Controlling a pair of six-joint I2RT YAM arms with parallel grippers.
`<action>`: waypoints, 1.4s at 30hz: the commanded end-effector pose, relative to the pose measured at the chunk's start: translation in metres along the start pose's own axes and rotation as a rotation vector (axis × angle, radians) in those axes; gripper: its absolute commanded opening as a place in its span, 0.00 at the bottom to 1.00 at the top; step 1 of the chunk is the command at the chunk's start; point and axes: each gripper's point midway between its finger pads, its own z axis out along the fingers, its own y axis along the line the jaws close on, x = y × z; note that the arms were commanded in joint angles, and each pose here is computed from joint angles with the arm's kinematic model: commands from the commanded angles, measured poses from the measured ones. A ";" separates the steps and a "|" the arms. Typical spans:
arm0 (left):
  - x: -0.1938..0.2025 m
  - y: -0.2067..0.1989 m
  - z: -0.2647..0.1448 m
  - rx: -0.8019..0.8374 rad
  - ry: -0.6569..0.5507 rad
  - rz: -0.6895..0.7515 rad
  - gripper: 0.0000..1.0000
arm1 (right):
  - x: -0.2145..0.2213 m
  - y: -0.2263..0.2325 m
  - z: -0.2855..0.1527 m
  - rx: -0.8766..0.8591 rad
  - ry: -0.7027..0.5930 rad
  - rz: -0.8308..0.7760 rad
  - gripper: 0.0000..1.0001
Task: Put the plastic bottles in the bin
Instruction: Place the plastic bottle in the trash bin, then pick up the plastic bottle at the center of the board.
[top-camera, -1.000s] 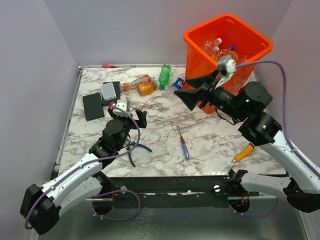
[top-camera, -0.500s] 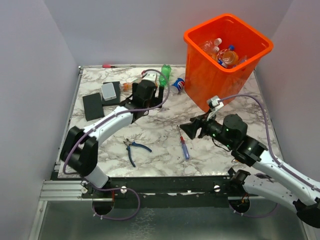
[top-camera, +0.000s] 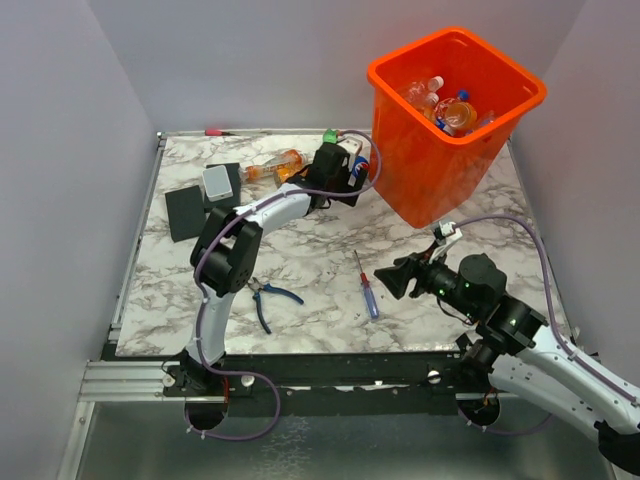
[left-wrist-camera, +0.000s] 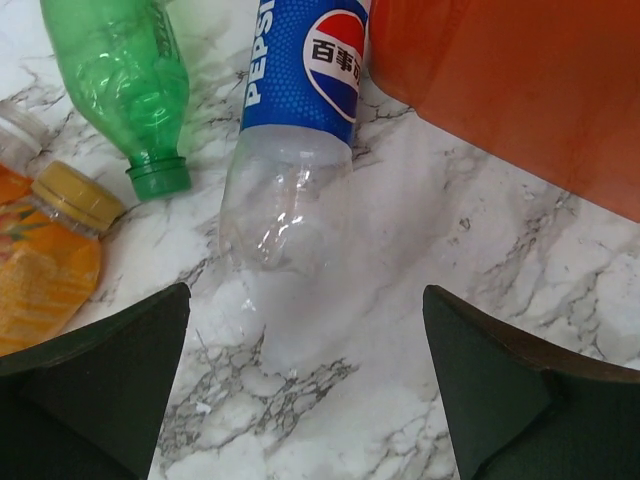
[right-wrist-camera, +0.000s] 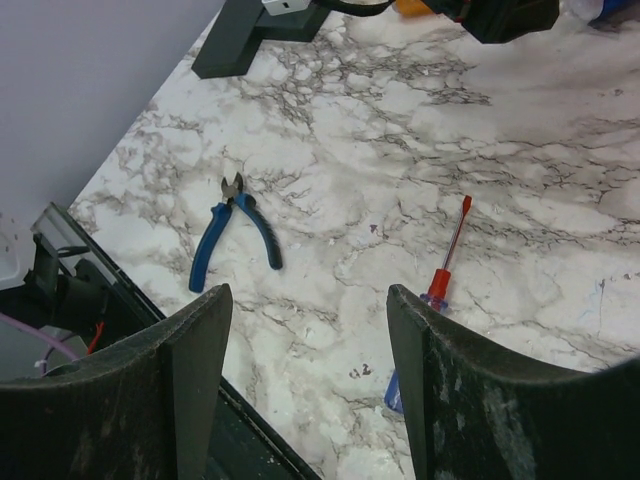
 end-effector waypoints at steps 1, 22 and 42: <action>-0.032 -0.006 0.020 0.018 -0.100 0.037 0.99 | 0.011 -0.011 -0.004 0.048 0.024 0.005 0.66; 0.026 -0.007 0.067 -0.021 0.016 0.024 0.78 | 0.010 -0.020 -0.005 0.096 0.012 0.001 0.66; -0.019 0.013 -0.038 -0.114 -0.196 -0.119 0.29 | -0.012 -0.012 -0.008 0.093 -0.019 0.012 0.66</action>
